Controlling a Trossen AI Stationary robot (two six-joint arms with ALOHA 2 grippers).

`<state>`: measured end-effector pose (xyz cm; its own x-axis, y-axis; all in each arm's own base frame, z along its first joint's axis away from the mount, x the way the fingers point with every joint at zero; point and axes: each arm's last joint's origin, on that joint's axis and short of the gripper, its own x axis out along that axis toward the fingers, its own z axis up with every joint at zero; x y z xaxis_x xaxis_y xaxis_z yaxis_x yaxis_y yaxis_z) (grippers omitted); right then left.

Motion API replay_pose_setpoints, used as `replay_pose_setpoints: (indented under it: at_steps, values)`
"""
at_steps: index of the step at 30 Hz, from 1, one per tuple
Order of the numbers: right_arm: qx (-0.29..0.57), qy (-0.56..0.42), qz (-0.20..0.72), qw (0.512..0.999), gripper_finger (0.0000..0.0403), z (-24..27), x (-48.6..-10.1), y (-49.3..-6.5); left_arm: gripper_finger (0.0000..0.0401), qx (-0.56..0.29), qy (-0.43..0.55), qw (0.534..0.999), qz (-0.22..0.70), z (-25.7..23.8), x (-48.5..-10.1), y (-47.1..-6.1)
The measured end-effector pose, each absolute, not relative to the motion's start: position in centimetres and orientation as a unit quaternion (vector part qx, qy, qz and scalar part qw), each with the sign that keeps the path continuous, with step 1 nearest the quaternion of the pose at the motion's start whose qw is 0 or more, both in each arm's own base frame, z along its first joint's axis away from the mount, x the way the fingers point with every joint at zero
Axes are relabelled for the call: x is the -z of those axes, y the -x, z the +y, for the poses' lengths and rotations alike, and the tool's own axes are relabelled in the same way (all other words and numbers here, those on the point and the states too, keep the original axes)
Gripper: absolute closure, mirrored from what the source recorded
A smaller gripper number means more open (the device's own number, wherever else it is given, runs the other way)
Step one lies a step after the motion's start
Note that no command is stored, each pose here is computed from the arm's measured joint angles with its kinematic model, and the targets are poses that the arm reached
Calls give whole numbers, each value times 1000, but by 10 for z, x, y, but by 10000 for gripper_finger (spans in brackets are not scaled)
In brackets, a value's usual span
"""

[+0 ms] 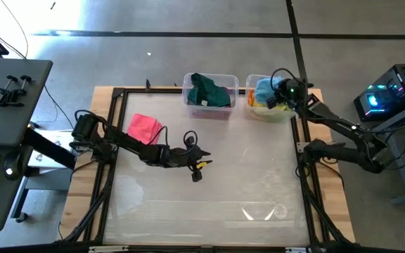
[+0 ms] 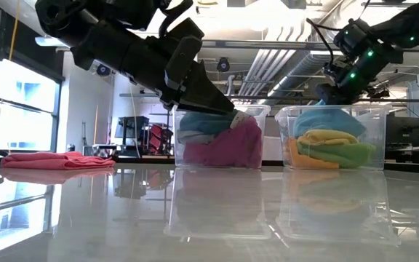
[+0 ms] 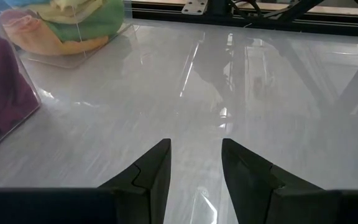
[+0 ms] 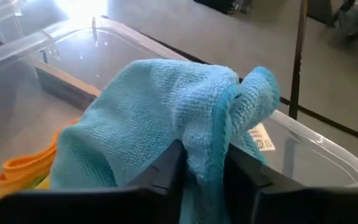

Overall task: Sort towels by color in basket
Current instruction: Put the blue towel into the right transparent bin

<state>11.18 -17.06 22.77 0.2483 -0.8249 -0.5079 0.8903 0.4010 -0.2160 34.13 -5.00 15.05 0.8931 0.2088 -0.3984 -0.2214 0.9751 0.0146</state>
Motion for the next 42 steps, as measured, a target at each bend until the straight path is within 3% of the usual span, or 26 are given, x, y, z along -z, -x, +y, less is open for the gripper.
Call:
replay_pose_setpoints:
  at_steps: [9,18,26,33,42]
  values:
    - [530,-106,321,778,240,-168,-256,-111,270,-116,14,972,203,-46,-151,-342]
    - [497,-149,355,778,233,-159,-281,-110,270,-116,13,972,203,-46,-151,-342]
    - [530,-110,330,773,234,-163,-296,-114,270,-117,12,975,186,-43,-154,-344]
    - [570,-74,351,739,234,-187,-283,-127,270,-117,11,976,182,-43,-155,-344]
    - [494,-140,447,733,253,-204,-239,-143,270,-117,11,976,183,-43,-155,-344]
